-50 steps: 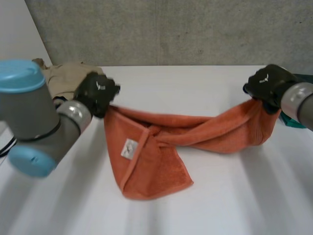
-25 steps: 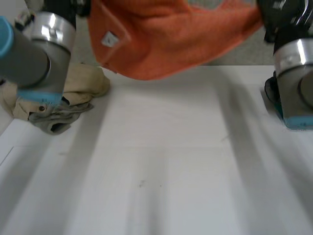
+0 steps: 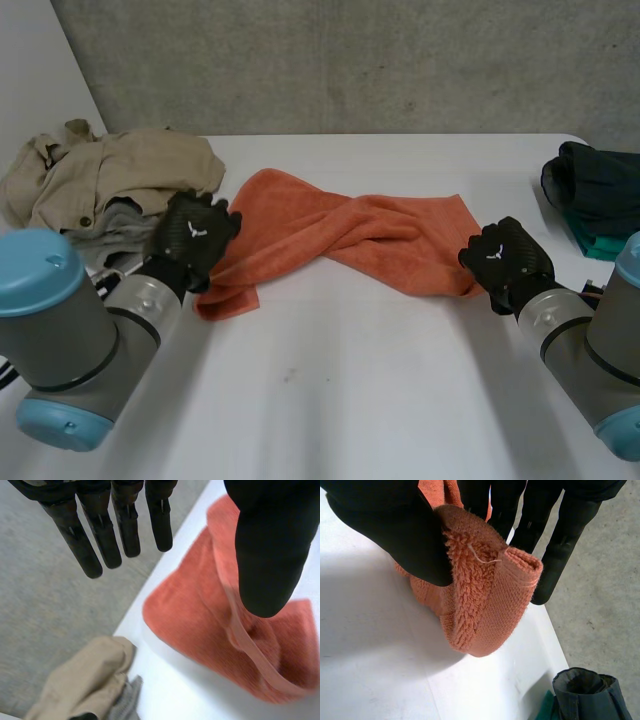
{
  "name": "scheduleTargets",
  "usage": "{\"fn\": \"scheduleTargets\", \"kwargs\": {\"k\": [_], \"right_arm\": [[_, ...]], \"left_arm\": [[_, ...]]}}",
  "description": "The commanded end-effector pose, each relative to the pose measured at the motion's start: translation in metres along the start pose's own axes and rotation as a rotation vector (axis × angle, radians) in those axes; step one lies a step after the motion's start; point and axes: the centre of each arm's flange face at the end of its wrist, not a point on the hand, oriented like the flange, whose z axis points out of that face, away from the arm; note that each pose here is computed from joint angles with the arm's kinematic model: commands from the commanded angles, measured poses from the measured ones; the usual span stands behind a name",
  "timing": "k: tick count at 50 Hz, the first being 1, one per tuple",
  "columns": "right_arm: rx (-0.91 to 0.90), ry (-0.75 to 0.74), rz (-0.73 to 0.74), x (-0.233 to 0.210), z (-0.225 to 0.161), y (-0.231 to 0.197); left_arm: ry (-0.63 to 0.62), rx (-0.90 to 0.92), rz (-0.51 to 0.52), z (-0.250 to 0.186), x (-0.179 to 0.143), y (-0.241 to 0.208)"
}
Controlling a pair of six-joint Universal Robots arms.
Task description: Fold the laundry.
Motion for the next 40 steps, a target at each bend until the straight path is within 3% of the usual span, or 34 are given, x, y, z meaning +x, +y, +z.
{"fn": "scheduleTargets", "kwargs": {"k": [1, 6, 12, 22, 40], "right_arm": [[0.000, 0.006, 0.008, 0.001, 0.000, 0.000], [-0.002, -0.003, 0.011, -0.002, -0.001, 0.001], [-0.005, -0.004, 0.012, -0.002, -0.001, 0.002], [-0.010, -0.001, 0.012, -0.002, -0.001, 0.003], [-0.102, -0.086, 0.027, 0.004, -0.019, 0.002]], "left_arm": [[-0.030, 0.069, -0.133, -0.004, -0.011, -0.024], [-0.009, 0.022, -0.371, -0.005, -0.010, -0.019], [0.016, -0.122, -0.543, 0.002, 0.000, 0.004], [-0.095, -0.268, -0.571, 0.027, -0.010, 0.046], [-0.043, -0.340, -0.568, 0.047, 0.001, 0.060]]}}
